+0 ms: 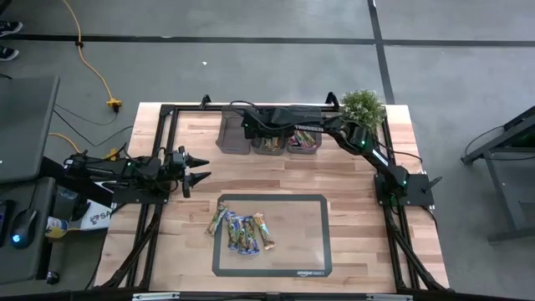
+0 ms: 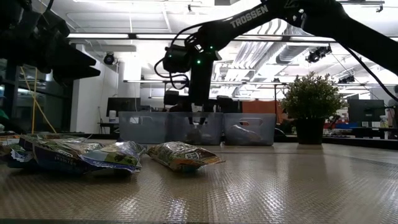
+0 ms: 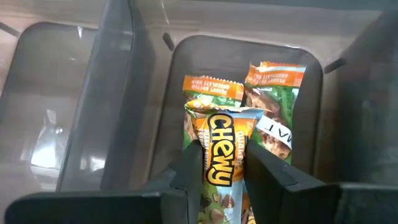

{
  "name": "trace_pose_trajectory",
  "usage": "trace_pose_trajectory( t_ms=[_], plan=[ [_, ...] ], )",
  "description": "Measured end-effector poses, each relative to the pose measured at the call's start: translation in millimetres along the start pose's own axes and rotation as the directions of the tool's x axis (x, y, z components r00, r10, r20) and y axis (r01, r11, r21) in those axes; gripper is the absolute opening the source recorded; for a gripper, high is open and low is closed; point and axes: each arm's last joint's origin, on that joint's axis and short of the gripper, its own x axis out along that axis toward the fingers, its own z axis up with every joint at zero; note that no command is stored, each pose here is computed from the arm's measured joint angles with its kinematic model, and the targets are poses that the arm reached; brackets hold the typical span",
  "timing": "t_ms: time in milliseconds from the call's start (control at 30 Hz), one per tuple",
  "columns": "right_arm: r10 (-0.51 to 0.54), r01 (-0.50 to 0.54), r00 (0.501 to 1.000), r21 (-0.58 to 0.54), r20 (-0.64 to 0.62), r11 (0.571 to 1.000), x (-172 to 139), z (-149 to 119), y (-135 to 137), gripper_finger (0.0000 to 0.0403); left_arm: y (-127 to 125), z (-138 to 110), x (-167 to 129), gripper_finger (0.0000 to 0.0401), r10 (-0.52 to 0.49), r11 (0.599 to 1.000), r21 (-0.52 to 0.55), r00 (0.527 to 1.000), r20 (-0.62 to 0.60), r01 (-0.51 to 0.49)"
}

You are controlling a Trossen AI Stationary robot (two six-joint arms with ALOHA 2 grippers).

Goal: Pick and place Granola Bars by type
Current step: Put the orange granola bar into the middle black bin

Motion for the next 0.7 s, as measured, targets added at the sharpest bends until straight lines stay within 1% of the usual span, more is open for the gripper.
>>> trace_pose_trajectory(
  t_ms=[167, 467, 600, 700],
  plan=[
    [0.01, -0.01, 1.0, -0.002, -0.026, 1.0, 0, 0, 0, 0.0107, 0, 0, 0, 0.0211, 0.0, 1.0, 0.0, 1.0, 0.0, 0.0],
    [0.017, -0.018, 0.999, -0.03, -0.05, 0.999, 1, 2, -1, 0.0164, 0, 0, 0, 0.0211, 0.0, 1.0, 0.0, 1.0, 0.0, 0.0],
    [0.036, -0.039, 0.999, -0.095, -0.031, 0.995, -6, 12, 1, 0.0182, 0, 0, 0, 0.0211, 0.0, 1.0, 0.0, 1.0, 0.0, 0.0],
    [0.042, -0.039, 0.999, -0.143, 0.02, 0.989, -21, 24, 4, 0.0185, 0, 0, 0, 0.0211, 0.0, 1.0, 0.0, 1.0, 0.0, 0.0]
  ],
)
